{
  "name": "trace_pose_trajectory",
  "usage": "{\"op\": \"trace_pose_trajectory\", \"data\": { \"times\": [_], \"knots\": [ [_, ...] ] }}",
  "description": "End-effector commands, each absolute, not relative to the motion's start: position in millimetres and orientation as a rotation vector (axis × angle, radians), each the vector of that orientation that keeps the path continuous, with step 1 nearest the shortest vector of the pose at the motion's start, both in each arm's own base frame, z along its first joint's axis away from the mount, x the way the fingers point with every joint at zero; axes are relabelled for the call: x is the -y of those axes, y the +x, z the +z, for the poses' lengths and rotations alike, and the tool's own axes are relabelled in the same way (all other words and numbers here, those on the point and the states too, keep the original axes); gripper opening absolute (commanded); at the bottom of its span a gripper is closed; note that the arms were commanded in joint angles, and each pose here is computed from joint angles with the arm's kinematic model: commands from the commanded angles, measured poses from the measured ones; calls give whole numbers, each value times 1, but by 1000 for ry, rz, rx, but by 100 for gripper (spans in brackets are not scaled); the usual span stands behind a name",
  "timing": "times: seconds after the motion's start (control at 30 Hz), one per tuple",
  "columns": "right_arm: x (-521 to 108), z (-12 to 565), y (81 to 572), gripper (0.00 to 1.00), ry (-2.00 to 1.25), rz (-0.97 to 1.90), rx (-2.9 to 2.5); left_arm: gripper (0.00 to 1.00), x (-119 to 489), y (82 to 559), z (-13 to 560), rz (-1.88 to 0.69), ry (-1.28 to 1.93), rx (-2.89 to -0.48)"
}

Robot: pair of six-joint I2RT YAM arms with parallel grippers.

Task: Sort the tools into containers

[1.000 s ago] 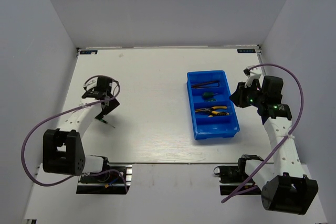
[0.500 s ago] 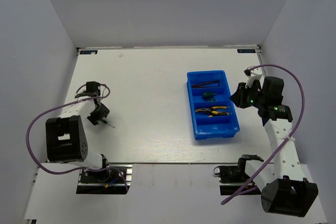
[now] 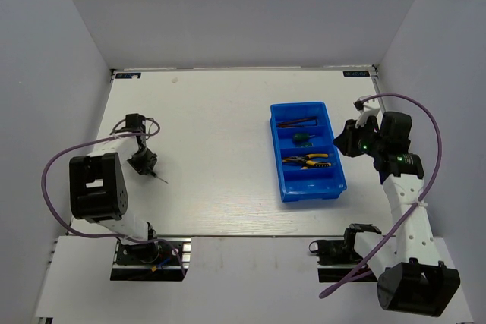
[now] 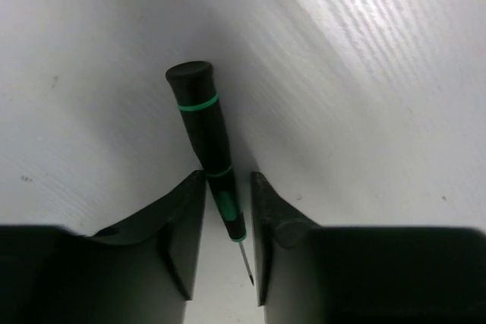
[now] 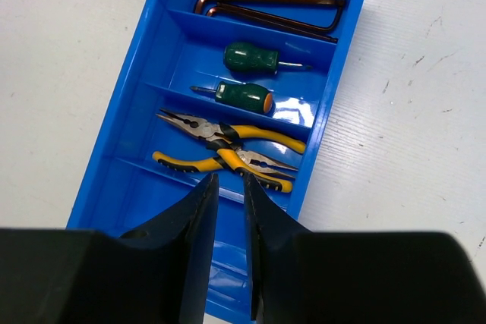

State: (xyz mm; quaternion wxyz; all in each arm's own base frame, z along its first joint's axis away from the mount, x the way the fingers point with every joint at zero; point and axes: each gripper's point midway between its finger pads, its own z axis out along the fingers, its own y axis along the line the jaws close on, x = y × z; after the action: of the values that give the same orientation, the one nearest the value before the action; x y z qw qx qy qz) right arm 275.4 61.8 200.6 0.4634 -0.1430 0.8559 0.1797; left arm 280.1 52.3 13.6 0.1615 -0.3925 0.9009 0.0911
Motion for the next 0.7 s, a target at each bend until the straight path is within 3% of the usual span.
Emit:
{"op": "trace_pose_trajectory", "data": {
  "times": [0.0, 0.17, 0.27, 0.33, 0.4, 0.43, 0.47, 0.53, 0.57, 0.63, 0.67],
  "knots": [
    [-60, 208, 276, 26, -343, 431, -2074, 38, -46, 267, -3, 239, -1133, -2631],
    [-59, 211, 275, 26, -341, 414, -2061, 38, -31, 256, -27, 143, -1153, -2684],
    [-58, 211, 274, 26, -337, 408, -2060, 23, -29, 255, -34, 131, -1155, -2693],
    [-58, 211, 273, 26, -338, 412, -2059, 5, -25, 255, -34, 129, -1136, -2700],
    [-59, 213, 273, 26, -342, 412, -2052, 0, -24, 262, -25, 122, -1080, -2703],
    [-59, 213, 273, 29, -346, 413, -2050, 0, -20, 268, -18, 91, -1037, -2695],
    [-58, 213, 273, 50, -345, 410, -2050, 0, -16, 279, -3, 23, -950, -2663],
    [-62, 209, 272, 59, -368, 428, -2056, 0, -2, 297, 17, -89, -807, -2608],
    [-62, 208, 272, 57, -375, 431, -2061, 0, 20, 310, 34, -235, -662, -2588],
    [-64, 207, 272, 38, -386, 444, -2059, 0, 54, 335, 81, -455, -455, -2461],
    [-66, 206, 271, 5, -391, 454, -2060, 0, 73, 341, 99, -516, -302, -2417]
  ]
}}
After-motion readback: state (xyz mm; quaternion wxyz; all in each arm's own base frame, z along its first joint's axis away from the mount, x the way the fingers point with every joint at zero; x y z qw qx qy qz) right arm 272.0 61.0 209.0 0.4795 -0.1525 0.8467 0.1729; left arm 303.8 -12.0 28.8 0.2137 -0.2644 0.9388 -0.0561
